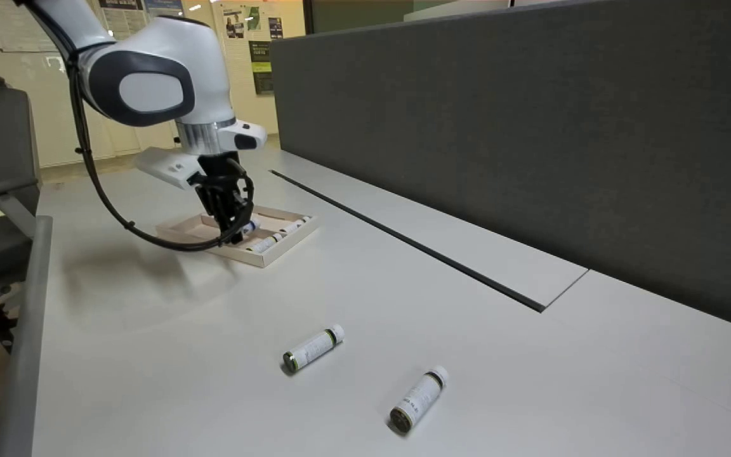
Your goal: Pick up the objects and put them in the box
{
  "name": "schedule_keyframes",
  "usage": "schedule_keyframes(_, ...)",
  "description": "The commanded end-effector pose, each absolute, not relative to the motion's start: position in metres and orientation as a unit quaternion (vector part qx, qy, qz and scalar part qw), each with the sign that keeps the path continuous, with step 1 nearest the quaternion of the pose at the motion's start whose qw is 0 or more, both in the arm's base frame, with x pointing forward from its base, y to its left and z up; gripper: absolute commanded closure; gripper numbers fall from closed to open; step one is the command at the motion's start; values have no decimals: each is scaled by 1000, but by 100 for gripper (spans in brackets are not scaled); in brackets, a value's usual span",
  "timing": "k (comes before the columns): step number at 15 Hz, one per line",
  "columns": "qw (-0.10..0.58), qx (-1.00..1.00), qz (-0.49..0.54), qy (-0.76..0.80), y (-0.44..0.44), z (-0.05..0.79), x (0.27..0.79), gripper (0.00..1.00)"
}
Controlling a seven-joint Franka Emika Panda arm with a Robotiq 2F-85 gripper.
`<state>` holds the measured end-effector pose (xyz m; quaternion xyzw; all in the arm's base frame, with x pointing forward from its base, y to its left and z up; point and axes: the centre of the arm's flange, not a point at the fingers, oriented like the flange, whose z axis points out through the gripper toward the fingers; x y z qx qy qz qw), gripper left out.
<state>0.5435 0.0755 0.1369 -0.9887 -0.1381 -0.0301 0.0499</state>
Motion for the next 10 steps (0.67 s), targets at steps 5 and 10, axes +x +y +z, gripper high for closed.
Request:
schedule_keyframes(5, 63, -989, 5, -131, 67, 132, 536, 93)
schedule_keyframes(10, 60, -990, 19, -127, 64, 132, 532, 48)
